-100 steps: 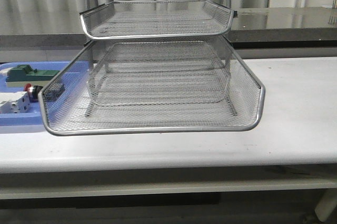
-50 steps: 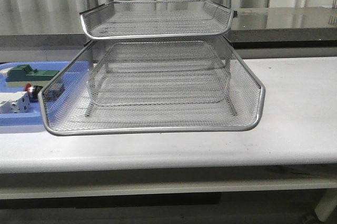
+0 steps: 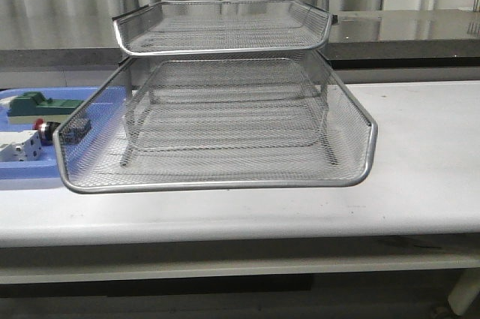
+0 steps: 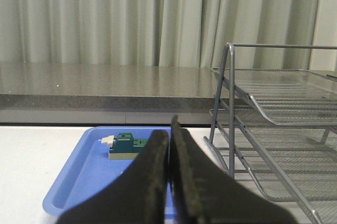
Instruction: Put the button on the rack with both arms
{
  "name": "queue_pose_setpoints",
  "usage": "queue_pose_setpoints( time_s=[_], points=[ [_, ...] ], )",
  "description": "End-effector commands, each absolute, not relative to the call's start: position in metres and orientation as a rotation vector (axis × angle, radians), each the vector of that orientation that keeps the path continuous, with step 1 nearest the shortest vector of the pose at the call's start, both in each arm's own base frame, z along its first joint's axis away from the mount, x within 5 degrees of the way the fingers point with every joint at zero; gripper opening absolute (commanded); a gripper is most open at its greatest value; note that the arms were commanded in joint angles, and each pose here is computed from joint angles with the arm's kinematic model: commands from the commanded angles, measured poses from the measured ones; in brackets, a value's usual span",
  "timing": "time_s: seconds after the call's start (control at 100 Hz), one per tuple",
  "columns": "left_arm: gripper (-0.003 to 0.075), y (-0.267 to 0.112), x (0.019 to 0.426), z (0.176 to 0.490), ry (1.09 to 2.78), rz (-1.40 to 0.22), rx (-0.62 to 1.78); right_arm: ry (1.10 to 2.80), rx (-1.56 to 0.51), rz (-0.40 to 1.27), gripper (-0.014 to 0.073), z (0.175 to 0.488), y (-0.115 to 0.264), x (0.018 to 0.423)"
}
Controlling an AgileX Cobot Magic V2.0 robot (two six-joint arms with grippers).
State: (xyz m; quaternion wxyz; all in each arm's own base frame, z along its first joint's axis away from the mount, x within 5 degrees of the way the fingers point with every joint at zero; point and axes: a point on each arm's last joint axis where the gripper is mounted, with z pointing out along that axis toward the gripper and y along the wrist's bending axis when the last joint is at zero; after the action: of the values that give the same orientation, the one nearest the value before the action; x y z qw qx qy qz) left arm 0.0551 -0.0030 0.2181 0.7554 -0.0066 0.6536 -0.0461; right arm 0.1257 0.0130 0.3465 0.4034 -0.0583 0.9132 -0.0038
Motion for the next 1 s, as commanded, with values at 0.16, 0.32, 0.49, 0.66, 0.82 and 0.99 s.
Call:
queue_pose_setpoints(
  time_s=[0.16, 0.32, 0.49, 0.66, 0.82, 0.99],
  points=[
    [0.0004, -0.001, 0.058, 0.261, 1.534, -0.109, -0.063, 2.225, -0.149, -0.012, -0.0068, 0.358, 0.013, 0.128],
    [0.0004, -0.001, 0.077, 0.301, 1.64, -0.095, -0.074, 2.225, -0.149, -0.012, -0.0068, 0.358, 0.013, 0.128],
    [0.0004, -0.001, 0.111, 0.333, 1.787, -0.067, -0.081, 2.225, -0.149, -0.012, -0.0068, 0.358, 0.013, 0.128],
    [0.0004, -0.001, 0.152, 0.35, 1.975, -0.024, -0.07, 2.225, -0.149, -0.012, -0.0068, 0.358, 0.013, 0.128],
    [0.0004, -0.002, 0.191, 0.351, 2.158, 0.035, -0.015, 2.225, -0.149, -0.012, -0.0068, 0.358, 0.013, 0.128],
    [0.0004, -0.002, 0.224, 0.342, 2.318, 0.066, 0.014, 2.225, -0.149, -0.012, -0.0068, 0.358, 0.013, 0.128]
  ],
)
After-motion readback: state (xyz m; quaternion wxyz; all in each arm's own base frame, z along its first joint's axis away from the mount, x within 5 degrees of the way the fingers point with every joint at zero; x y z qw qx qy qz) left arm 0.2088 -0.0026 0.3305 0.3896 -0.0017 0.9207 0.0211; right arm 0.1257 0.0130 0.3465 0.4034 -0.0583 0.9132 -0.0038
